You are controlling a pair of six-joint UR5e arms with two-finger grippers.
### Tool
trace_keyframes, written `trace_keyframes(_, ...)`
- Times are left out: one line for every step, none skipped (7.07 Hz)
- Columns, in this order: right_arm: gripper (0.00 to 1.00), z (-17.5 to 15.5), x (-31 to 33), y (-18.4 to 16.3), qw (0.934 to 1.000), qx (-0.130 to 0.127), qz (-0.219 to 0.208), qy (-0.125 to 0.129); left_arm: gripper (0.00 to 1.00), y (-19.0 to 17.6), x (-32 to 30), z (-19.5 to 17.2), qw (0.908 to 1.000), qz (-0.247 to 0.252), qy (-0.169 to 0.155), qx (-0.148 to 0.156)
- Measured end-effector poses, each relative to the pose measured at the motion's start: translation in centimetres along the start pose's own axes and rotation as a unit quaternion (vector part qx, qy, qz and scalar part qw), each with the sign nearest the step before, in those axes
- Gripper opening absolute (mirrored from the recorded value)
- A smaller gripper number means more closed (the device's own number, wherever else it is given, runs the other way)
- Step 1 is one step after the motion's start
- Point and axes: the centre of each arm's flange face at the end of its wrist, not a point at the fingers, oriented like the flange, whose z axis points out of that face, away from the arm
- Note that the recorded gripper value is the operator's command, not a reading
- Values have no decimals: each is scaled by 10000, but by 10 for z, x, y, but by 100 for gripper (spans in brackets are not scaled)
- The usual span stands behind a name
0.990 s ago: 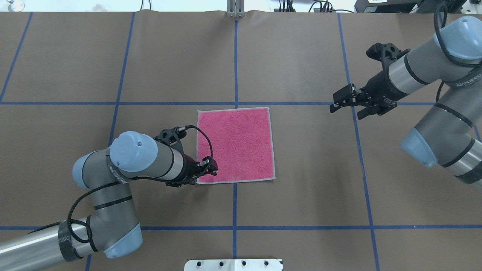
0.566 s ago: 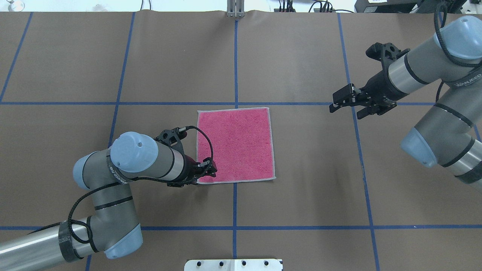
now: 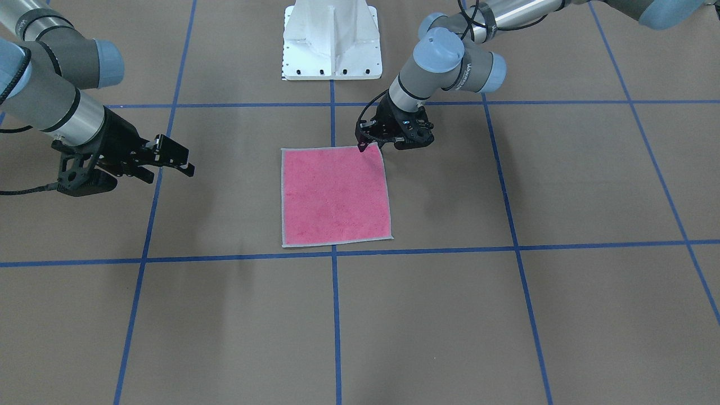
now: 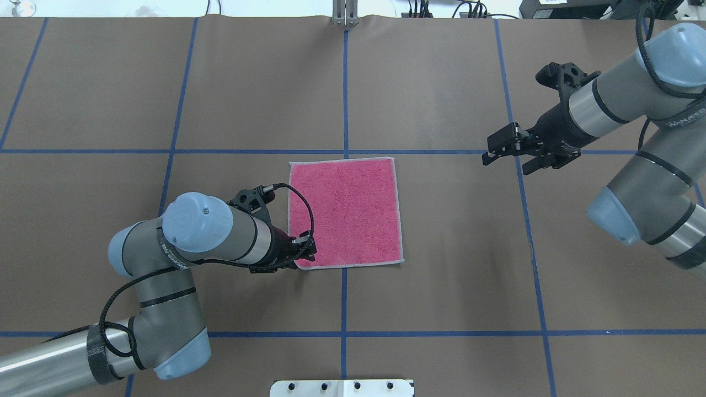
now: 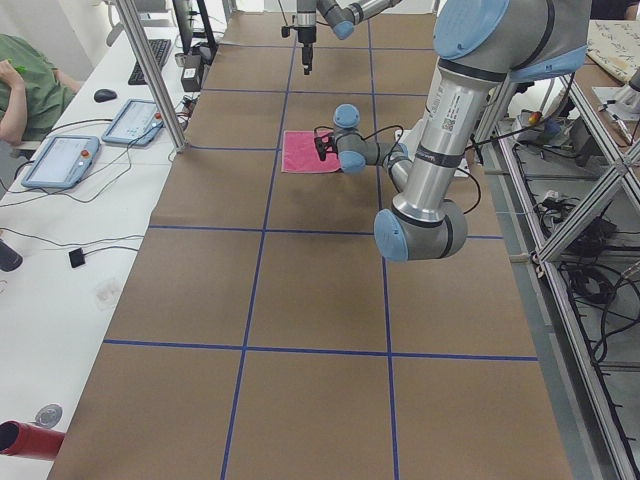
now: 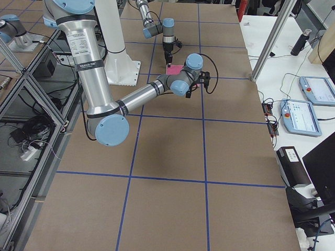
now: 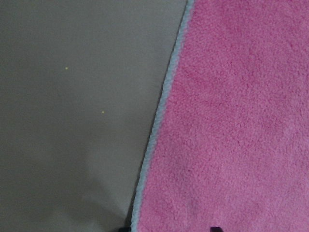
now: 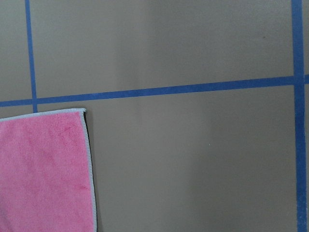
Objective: Fold towel twice with both arms
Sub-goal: 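Grasp the pink towel's near corner with the left gripper, then lower the right gripper onto the towel's opposite corner and grasp it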
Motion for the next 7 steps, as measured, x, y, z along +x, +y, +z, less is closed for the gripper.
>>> trace_keyframes(99,0,0,0,10000,1,2,-2,0,0,3,-1,10000,-92,20,2)
trace_keyframes(99,1,-4,1,10000,-12,16,-14,0,1,8,-2,9998,-193,43,0)
trace_keyframes(99,6,-11,4,10000,-54,58,-34,0,2,11,-2,9997,-239,55,-2)
trace_keyframes(99,12,-19,8,9999,-102,96,-53,0,2,12,-2,9997,-253,59,0)
trace_keyframes(99,17,-30,11,9998,-137,108,-83,0,1,12,-3,9996,-257,67,3)
trace_keyframes(99,26,-46,16,9998,-148,129,-103,0,1,13,-4,9996,-258,79,8)
trace_keyframes(99,41,-66,24,9997,-81,205,-84,0,0,14,-6,9996,-258,97,15)
